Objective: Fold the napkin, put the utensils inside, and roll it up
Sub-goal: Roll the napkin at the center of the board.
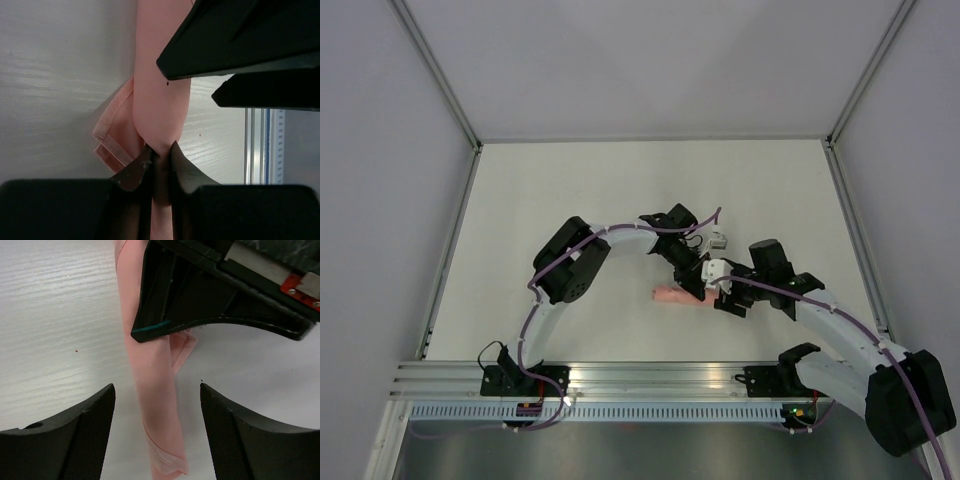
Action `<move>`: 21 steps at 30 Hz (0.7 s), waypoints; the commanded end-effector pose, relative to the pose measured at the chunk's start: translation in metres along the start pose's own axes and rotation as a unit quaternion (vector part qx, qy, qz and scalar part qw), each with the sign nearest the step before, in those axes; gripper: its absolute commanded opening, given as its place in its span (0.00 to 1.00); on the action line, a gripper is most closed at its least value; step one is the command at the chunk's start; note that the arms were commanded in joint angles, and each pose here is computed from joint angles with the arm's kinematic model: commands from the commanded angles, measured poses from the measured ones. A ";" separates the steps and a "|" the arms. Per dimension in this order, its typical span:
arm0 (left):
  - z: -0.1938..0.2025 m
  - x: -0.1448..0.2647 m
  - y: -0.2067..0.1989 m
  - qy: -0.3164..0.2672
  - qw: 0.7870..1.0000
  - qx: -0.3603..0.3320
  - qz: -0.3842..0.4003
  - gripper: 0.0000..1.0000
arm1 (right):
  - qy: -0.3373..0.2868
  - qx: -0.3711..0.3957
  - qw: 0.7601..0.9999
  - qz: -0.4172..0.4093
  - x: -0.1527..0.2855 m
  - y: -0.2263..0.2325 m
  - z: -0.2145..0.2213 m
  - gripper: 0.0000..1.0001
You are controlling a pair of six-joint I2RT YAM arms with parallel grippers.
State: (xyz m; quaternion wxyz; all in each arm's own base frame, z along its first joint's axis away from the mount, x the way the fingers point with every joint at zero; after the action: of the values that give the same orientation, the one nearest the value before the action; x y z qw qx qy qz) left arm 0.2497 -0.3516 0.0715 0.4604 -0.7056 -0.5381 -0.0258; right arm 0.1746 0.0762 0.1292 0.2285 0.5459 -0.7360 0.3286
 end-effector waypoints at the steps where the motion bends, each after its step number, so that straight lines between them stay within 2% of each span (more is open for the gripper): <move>1: 0.048 -0.010 0.018 0.083 0.991 0.100 -0.030 0.03 | 0.020 0.044 0.998 0.034 -0.010 -0.009 -0.005 0.75; 7: 0.046 -0.010 0.021 0.082 0.990 0.106 -0.032 0.03 | 0.056 0.073 0.995 0.025 -0.033 -0.001 -0.007 0.74; 12: 0.044 -0.009 0.021 0.080 0.990 0.107 -0.033 0.04 | 0.069 0.075 0.995 0.016 -0.046 0.002 -0.008 0.69; 14: 0.043 -0.009 0.022 0.080 0.990 0.109 -0.036 0.07 | 0.073 0.070 0.995 0.012 -0.049 0.000 -0.009 0.63; 15: 0.043 -0.008 0.023 0.080 0.989 0.114 -0.042 0.13 | 0.075 0.069 0.995 0.011 -0.049 -0.002 -0.011 0.55; 16: 0.043 -0.008 0.023 0.080 0.989 0.113 -0.043 0.16 | 0.081 0.066 0.994 0.004 -0.050 0.000 -0.009 0.55; 17: 0.039 -0.005 0.022 0.074 0.990 0.114 -0.045 0.21 | 0.089 0.062 0.994 -0.003 -0.050 -0.001 -0.008 0.48; 19: 0.035 -0.001 0.023 0.061 0.990 0.111 -0.062 0.34 | 0.095 0.058 0.994 -0.009 -0.051 -0.002 -0.010 0.41; 21: 0.023 0.009 0.021 0.037 0.990 0.104 -0.085 0.37 | 0.109 0.048 0.992 -0.027 -0.052 0.000 -0.007 0.38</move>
State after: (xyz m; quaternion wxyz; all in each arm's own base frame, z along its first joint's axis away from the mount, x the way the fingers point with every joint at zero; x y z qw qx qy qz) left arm 0.2529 -0.3452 0.0713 0.5081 -0.6820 -0.5259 0.0099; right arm 0.1860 0.1162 0.0968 0.2646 0.5479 -0.6807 0.4080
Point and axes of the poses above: each gripper's point midway between its finger pads, its own x axis back along the fingers, its own y axis along the line the jaws close on, z = x × y, the point moved 10 cm from there along x, back along the fingers, and after that the axes turned 2 degrees about x, right-handed, at the moved point
